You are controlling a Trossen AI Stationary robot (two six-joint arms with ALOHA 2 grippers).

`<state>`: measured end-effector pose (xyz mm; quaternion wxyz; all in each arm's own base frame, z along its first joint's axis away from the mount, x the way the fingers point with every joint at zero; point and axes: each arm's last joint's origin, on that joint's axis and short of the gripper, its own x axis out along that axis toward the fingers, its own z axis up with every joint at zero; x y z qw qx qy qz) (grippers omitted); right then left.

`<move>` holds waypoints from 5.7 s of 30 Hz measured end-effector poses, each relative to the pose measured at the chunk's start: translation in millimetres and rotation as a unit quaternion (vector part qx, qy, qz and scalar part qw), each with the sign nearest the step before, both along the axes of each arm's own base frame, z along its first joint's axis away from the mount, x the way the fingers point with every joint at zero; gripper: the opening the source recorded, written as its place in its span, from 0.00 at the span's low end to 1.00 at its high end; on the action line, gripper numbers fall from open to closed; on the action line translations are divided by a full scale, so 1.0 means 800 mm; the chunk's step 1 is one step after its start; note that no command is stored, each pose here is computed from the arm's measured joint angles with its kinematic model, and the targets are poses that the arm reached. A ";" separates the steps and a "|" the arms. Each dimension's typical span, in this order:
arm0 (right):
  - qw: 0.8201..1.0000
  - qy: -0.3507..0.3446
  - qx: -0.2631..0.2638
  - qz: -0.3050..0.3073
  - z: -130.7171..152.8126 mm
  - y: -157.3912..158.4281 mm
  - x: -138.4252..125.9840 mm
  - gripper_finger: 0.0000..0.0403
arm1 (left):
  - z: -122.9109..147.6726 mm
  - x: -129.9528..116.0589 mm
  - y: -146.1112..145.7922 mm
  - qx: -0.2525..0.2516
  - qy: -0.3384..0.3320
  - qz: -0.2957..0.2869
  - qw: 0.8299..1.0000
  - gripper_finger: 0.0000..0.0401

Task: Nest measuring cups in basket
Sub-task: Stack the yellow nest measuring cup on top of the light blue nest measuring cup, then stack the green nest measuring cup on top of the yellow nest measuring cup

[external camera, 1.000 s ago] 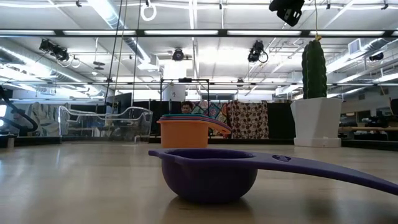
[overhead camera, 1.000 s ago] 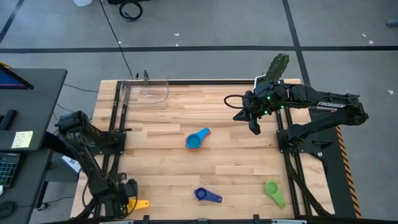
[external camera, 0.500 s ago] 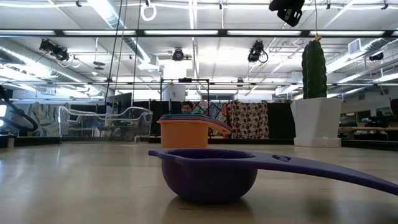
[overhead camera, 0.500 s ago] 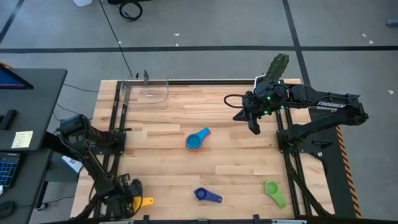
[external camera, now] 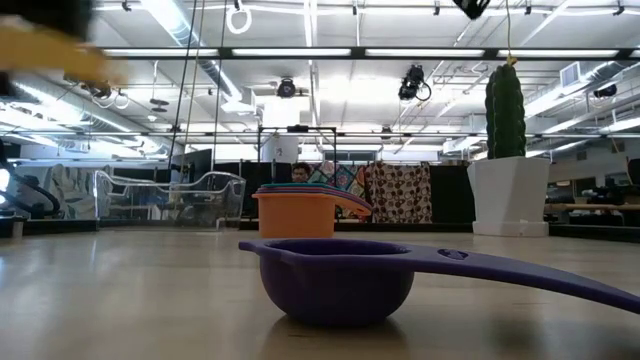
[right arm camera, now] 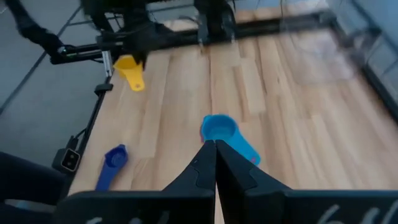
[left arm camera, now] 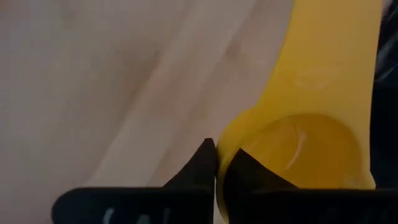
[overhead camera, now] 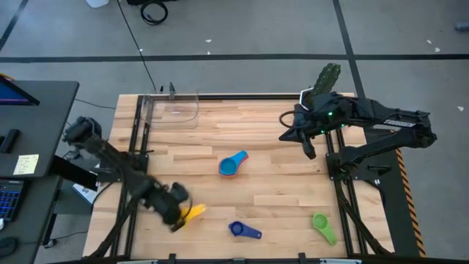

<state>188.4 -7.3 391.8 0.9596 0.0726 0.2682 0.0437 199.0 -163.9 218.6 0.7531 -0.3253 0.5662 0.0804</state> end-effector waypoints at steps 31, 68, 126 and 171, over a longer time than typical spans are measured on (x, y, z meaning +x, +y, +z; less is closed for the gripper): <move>0.993 0.014 -0.072 -0.097 0.002 -0.007 -0.019 0.02 | 0.047 0.194 0.240 0.107 -0.041 0.002 0.993 0.03; 0.993 0.014 -0.071 -0.097 0.003 -0.008 -0.019 0.02 | -0.032 0.224 0.228 0.140 0.050 0.023 0.989 0.17; 0.876 0.419 0.030 0.237 -0.073 0.123 -0.047 0.06 | 0.267 0.198 0.162 0.068 -0.159 -0.168 0.971 0.18; 0.785 0.567 -0.038 0.246 -0.282 0.235 -0.017 0.31 | 0.260 0.173 0.127 0.065 -0.089 -0.236 0.965 0.18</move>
